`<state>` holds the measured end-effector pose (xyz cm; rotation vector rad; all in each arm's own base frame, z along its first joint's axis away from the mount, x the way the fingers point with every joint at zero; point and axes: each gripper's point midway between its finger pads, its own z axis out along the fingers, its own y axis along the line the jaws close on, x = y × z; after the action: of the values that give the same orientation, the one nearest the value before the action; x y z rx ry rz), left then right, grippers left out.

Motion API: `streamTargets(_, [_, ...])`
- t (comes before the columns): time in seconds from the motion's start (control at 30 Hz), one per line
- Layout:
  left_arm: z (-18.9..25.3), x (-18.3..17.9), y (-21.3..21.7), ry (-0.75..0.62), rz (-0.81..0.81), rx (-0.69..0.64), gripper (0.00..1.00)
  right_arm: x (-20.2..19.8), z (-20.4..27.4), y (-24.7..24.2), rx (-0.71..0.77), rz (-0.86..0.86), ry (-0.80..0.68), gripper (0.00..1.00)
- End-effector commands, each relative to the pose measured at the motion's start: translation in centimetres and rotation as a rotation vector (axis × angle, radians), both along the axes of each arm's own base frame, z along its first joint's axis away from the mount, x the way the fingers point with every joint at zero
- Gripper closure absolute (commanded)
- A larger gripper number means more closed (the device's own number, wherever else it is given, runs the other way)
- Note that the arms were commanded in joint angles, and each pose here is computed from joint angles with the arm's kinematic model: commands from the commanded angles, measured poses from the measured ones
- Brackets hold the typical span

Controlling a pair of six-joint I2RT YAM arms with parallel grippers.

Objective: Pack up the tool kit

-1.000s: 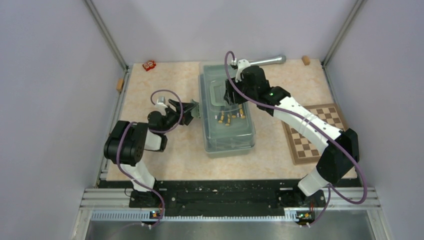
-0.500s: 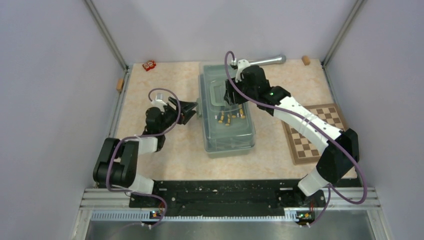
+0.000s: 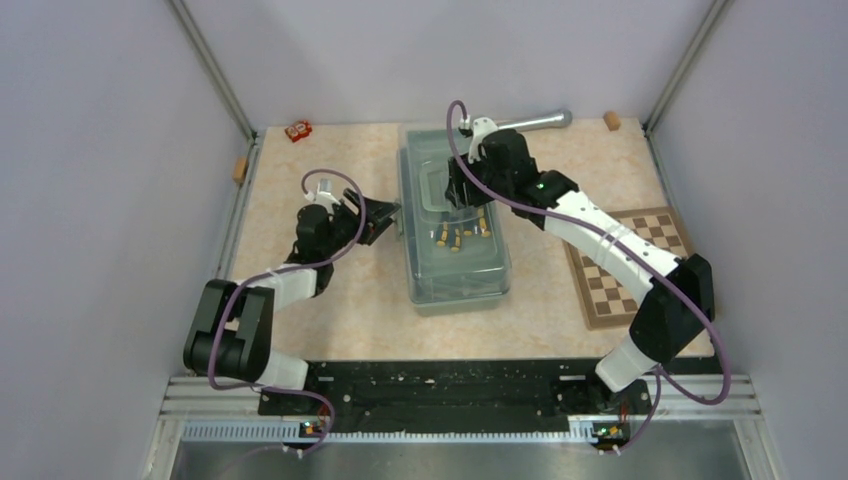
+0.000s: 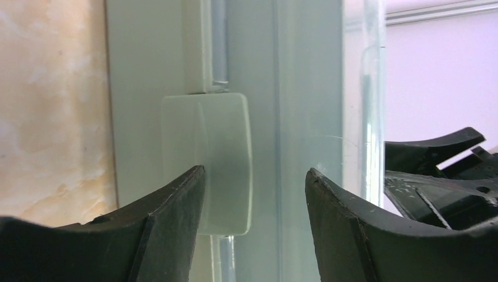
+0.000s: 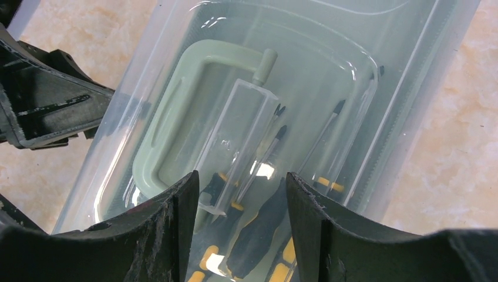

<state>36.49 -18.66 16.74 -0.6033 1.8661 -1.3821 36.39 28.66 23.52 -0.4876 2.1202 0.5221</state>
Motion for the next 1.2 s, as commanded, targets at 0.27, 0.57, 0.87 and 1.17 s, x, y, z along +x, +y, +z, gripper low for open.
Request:
streamTargets(0.27, [-3.6, -0.5, -1.3, 0.126, -0.056, 0.007, 0.40, -0.6, -3.2, -0.6, -0.057, 0.001, 0.109, 0.44])
streamTargets(0.57, [-6.4, -1.6, -2.0, 0.197, -0.063, -0.156, 0.54, -0.9, -5.1, -0.7, -0.076, 0.001, 0.148, 0.44])
streamTargets(0.87, [-5.0, -1.4, -1.6, 0.147, -0.066, -0.200, 0.47, -0.4, -3.6, -0.7, -0.076, -0.003, 0.117, 0.44])
streamTargets(1.17, [-1.5, 0.6, 2.9, 0.104, 0.020, 0.166, 0.27, 1.2, 2.9, -2.1, -0.082, -0.074, -0.037, 0.39])
